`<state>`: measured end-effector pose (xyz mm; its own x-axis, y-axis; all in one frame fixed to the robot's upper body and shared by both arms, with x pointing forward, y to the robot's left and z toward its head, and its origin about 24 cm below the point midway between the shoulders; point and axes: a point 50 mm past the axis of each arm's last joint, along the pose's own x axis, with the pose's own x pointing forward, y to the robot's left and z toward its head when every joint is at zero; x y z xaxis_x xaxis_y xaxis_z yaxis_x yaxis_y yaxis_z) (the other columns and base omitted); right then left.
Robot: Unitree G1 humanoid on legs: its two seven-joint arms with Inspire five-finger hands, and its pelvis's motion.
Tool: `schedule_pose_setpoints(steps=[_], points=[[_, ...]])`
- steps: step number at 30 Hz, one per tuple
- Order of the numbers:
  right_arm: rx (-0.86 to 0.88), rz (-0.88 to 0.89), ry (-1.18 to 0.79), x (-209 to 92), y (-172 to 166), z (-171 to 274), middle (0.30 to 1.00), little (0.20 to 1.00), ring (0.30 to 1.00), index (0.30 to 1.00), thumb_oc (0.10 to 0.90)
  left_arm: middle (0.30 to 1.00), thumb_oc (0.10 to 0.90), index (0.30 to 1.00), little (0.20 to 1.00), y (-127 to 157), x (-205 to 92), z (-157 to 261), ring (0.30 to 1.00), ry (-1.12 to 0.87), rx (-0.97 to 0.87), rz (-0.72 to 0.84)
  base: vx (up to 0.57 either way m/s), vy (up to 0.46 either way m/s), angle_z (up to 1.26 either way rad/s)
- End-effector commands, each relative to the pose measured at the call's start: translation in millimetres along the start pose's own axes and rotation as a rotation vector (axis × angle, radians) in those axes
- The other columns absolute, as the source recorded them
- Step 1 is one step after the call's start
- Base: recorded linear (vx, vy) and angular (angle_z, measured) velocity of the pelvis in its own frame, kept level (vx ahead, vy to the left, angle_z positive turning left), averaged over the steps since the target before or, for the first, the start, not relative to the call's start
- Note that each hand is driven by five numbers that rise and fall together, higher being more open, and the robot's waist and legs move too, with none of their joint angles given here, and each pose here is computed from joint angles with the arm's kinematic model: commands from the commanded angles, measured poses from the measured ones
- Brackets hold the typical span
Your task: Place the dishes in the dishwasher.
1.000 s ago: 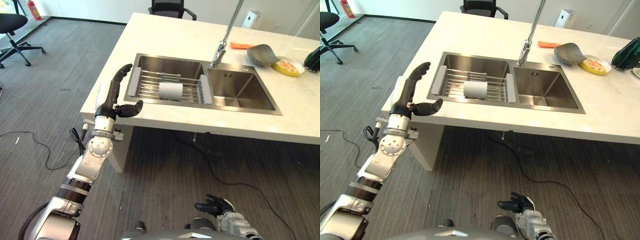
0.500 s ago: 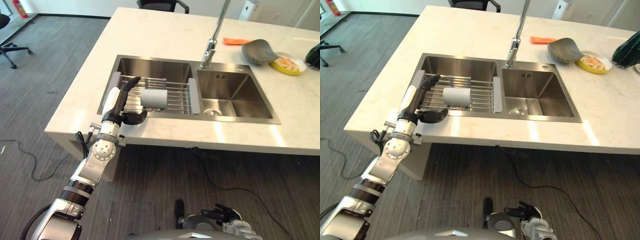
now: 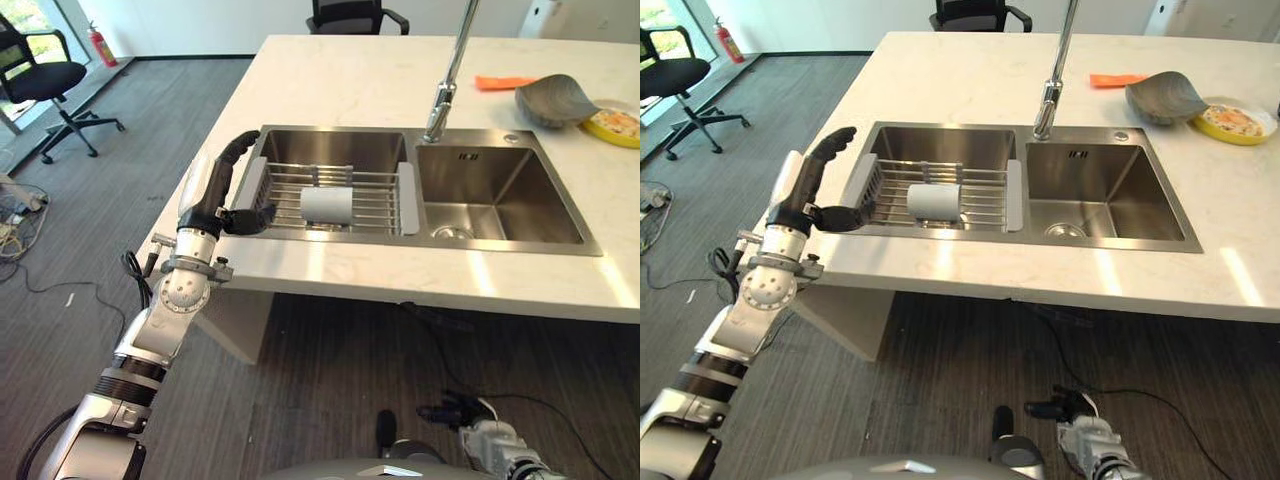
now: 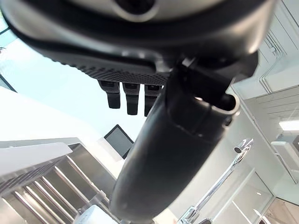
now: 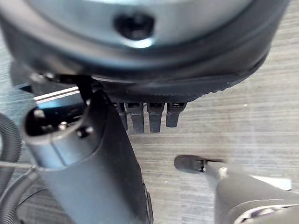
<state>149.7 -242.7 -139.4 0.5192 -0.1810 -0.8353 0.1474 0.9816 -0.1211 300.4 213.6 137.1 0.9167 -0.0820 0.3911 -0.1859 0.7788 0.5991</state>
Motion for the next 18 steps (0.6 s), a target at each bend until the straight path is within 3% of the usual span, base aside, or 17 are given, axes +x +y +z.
schedule_pose_setpoints(steps=[1, 12, 18], points=[[-0.082, -0.04, -0.023, -0.5, -17.6, 7.0, 0.9, 0.9, 0.9, 0.9, 0.8, 0.9, 0.8, 0.9, 0.9, 29.1, 28.0, 61.2, 0.9, -0.322, -0.01, 0.105, 0.15, -0.014, 0.23], [-0.051, -0.028, 0.069, -7.3, -16.3, -27.7, 0.9, 0.9, 0.9, 0.9, 0.8, 0.9, 0.8, 0.9, 0.9, 27.8, 14.9, 45.5, 0.9, -0.268, 0.176, -0.037, 0.13, 0.004, -0.27], [-0.124, 0.021, 0.132, -10.9, -6.6, -45.9, 0.9, 0.9, 0.9, 0.9, 0.8, 0.9, 0.8, 0.9, 0.9, 29.8, 18.3, 48.8, 0.9, -0.3, 0.506, -0.229, 0.04, 0.015, -0.01]])
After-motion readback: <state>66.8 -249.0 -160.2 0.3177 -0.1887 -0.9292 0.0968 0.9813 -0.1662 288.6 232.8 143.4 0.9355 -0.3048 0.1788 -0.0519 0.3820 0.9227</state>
